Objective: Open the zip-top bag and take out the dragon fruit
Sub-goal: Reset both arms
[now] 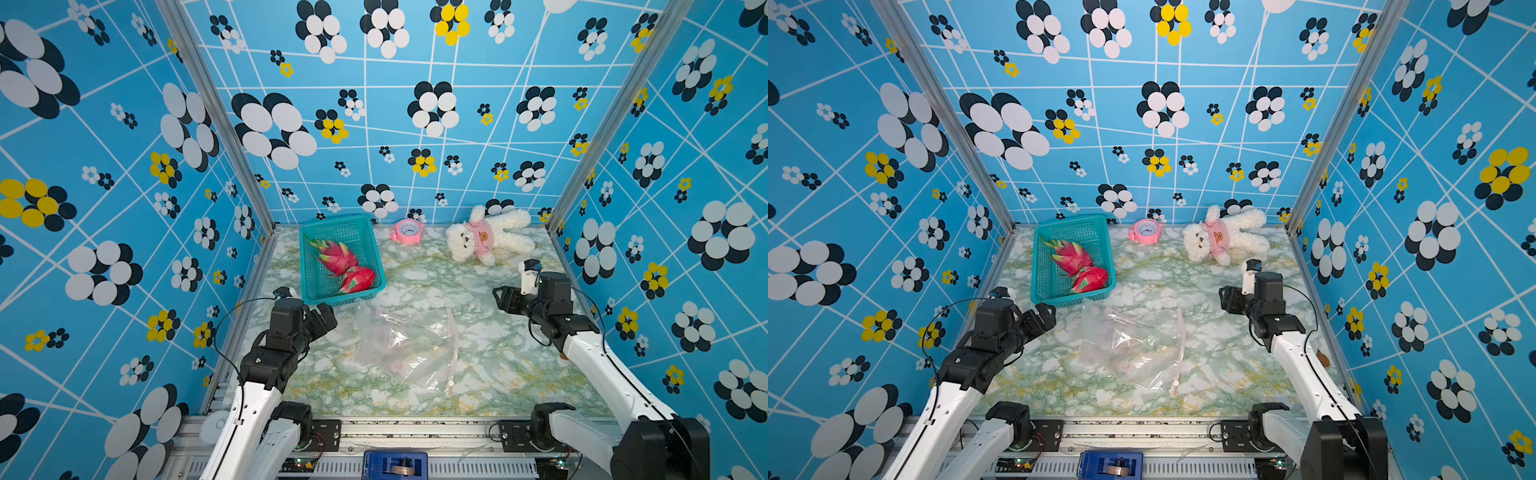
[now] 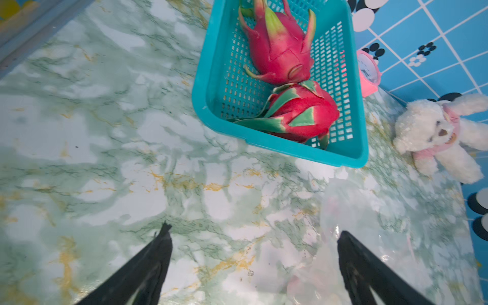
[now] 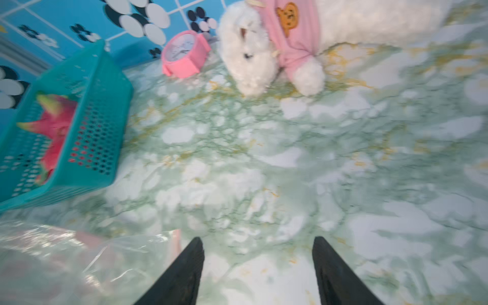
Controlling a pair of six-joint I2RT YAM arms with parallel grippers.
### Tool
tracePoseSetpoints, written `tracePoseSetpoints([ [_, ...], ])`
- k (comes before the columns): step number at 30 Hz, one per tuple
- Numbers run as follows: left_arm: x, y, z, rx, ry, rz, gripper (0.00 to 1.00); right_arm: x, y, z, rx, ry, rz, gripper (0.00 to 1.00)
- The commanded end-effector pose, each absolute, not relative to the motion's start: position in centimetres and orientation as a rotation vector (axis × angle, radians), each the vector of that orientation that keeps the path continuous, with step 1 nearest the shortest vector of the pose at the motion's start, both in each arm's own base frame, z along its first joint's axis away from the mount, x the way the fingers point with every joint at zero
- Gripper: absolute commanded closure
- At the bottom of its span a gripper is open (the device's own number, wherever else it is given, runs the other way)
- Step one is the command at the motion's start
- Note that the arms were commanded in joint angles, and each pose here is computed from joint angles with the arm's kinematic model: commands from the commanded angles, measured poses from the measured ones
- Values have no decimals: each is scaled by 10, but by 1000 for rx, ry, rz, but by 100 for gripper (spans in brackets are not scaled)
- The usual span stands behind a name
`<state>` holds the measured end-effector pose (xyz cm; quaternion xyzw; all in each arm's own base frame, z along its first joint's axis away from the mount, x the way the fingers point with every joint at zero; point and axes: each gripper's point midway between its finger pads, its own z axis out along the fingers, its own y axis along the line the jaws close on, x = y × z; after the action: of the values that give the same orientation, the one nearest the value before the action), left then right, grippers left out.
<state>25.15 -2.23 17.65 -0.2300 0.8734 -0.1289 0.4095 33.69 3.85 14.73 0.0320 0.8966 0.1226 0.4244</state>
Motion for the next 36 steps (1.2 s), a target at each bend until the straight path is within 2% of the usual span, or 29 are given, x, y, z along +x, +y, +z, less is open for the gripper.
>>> tracePoseSetpoints([
  [1,264,9,179,-573,2102,-139,1,360,32,154,-44,2107,202,32],
  [11,296,34,180,-423,1920,13,0,406,18,104,-105,2044,110,33],
  [16,311,36,172,-338,1855,61,0,403,6,101,-47,1971,89,33],
  [24,357,29,136,-256,1888,62,0,396,-2,94,-12,1917,60,32],
  [28,382,20,122,-161,1916,54,1,397,-14,92,62,1934,-10,26],
  [29,388,18,119,-150,1939,46,1,397,-13,92,62,1937,-24,19],
  [30,393,15,118,-126,1939,36,1,397,-13,92,63,1937,-25,1],
  [36,400,-2,97,-17,1941,-31,1,397,-13,93,65,1929,-26,1],
])
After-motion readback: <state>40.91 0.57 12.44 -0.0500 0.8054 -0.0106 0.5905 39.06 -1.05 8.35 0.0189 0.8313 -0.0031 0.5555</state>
